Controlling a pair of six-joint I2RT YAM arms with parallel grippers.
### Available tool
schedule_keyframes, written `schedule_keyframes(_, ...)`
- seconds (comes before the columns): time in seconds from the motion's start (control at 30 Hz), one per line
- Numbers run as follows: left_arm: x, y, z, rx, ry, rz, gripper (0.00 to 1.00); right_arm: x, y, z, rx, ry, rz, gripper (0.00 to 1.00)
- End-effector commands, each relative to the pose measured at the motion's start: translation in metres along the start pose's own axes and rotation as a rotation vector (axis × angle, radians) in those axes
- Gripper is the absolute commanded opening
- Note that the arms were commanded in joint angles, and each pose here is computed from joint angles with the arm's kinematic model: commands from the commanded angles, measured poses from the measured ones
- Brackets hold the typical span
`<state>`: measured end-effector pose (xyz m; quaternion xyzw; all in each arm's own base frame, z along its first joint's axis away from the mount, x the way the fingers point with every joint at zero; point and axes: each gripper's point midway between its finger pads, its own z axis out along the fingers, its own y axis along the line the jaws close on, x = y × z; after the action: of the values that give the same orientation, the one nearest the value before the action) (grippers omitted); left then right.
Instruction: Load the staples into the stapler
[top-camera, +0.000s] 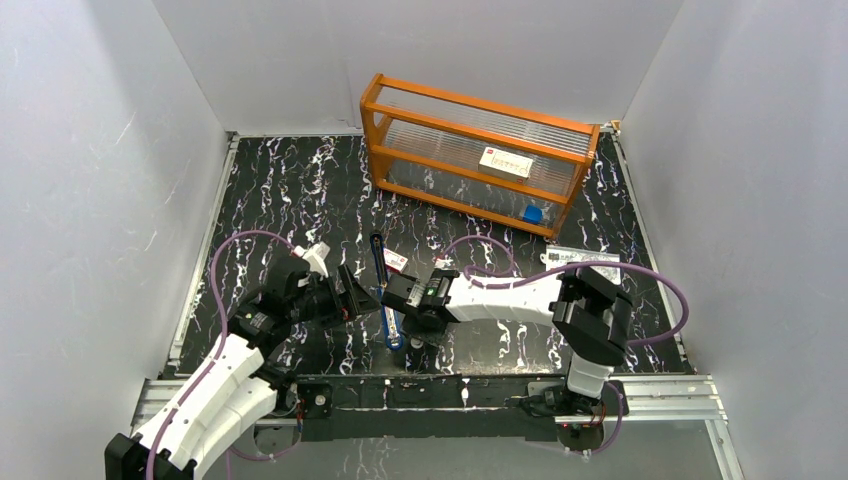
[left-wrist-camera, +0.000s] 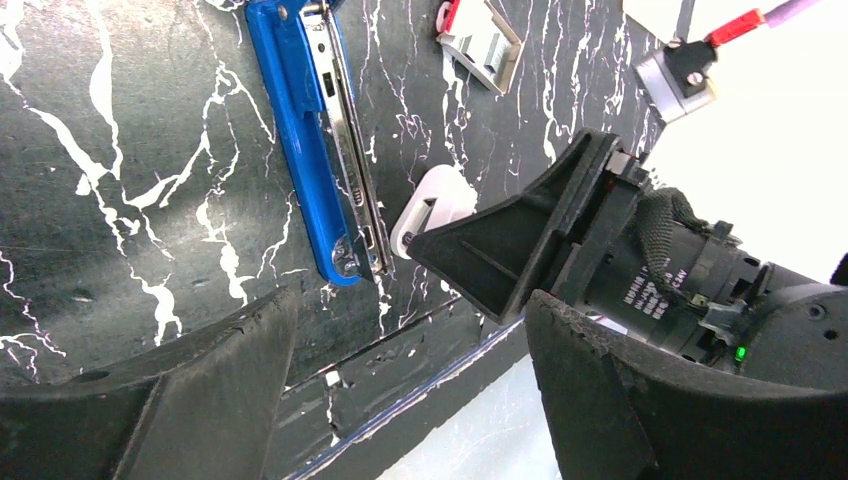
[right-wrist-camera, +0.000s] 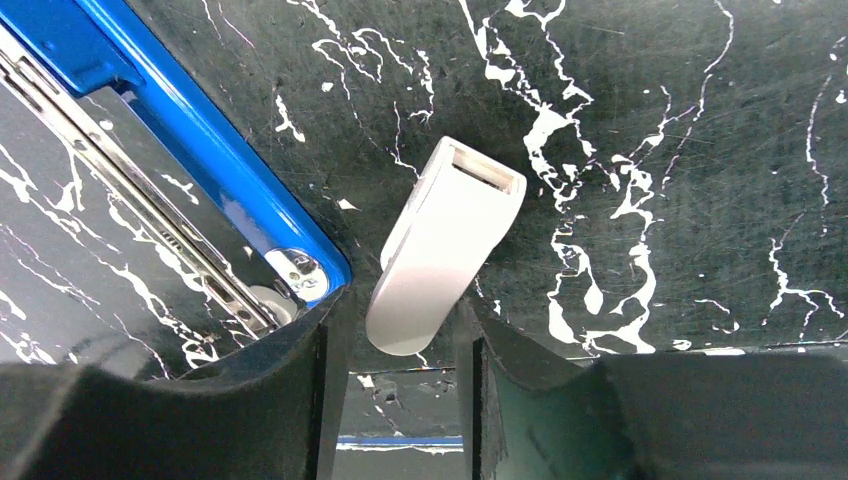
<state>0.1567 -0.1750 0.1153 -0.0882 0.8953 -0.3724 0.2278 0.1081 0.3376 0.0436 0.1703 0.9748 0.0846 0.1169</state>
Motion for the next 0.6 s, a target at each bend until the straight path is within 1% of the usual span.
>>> schedule_keyframes(0.0,0.0,-0.011,-0.002,0.06,0.01,0.034,0.82,-0.001,0.005,0.002,-0.014,0.017,-0.04,0.5)
schedule_keyframes(0.1,0.0,-0.012,-0.002,0.07,0.006,0.038,0.82,-0.001,0.009,0.002,-0.003,0.026,-0.067,0.47)
schedule_keyframes(0.2,-0.001,-0.013,-0.002,0.074,0.002,0.041,0.83,-0.002,0.007,0.002,0.021,0.031,-0.08,0.39)
schedule_keyframes(0.37,0.003,-0.014,-0.001,0.082,0.024,0.039,0.83,-0.009,0.004,-0.009,0.0,0.019,-0.111,0.26)
schedule_keyframes(0.5,0.005,-0.016,0.001,0.104,0.044,0.039,0.81,-0.022,0.006,-0.023,-0.086,0.004,-0.181,0.24)
schedule_keyframes(0.57,0.004,-0.02,0.002,0.121,0.047,0.041,0.81,-0.028,0.013,-0.032,-0.177,0.021,-0.211,0.24)
